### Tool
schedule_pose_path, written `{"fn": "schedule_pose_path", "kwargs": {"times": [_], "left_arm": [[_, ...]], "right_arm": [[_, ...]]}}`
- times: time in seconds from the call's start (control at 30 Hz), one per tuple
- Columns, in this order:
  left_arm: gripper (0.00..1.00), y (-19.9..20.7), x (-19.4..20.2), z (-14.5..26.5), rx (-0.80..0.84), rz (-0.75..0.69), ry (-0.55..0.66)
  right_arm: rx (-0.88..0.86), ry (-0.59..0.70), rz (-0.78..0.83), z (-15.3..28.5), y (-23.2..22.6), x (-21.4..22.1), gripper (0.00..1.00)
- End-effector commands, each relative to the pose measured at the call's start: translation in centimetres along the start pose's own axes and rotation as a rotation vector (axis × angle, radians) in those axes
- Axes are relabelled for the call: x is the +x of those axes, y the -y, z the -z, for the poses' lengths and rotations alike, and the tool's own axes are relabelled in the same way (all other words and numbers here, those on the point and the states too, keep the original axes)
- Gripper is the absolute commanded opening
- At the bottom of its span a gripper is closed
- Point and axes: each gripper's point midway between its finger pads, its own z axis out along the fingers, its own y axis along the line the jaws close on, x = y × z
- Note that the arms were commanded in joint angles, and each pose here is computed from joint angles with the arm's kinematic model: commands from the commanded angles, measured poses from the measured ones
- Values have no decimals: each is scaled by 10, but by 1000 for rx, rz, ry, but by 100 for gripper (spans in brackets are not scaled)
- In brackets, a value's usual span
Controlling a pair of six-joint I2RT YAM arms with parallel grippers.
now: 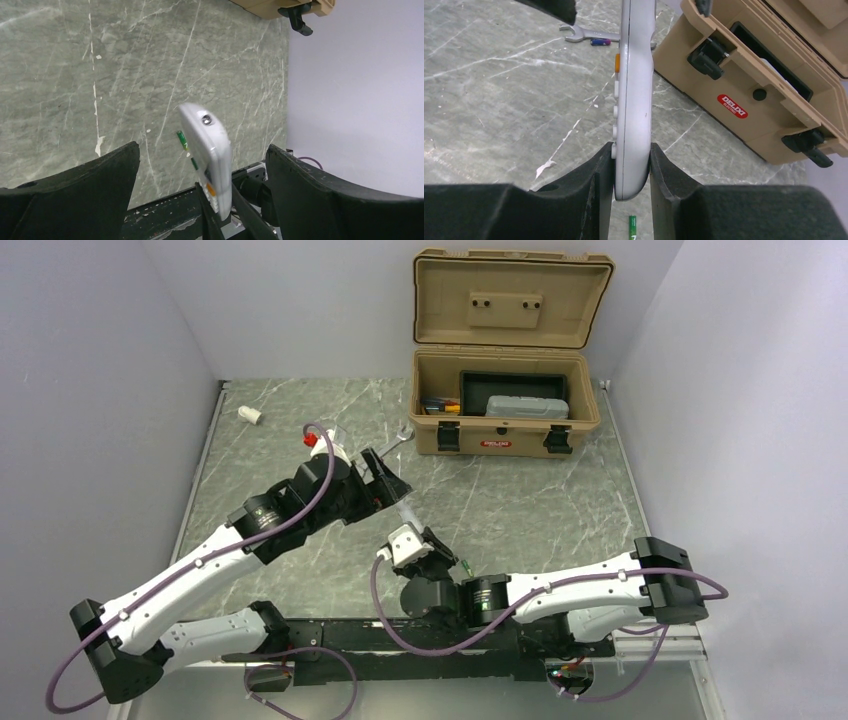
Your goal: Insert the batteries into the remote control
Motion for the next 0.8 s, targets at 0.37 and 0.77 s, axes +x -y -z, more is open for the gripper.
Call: {"fn": "schedule_pose_path", "kwargs": {"times": [0.37,0.77], "left_arm": [[73,14,-9,-11,43,13,43],[34,16,-2,-18,76,-5,21]], "right_arm": [[-4,41,-13,7,-9,-23,0],[19,56,-4,6,-8,-29,0]]}}
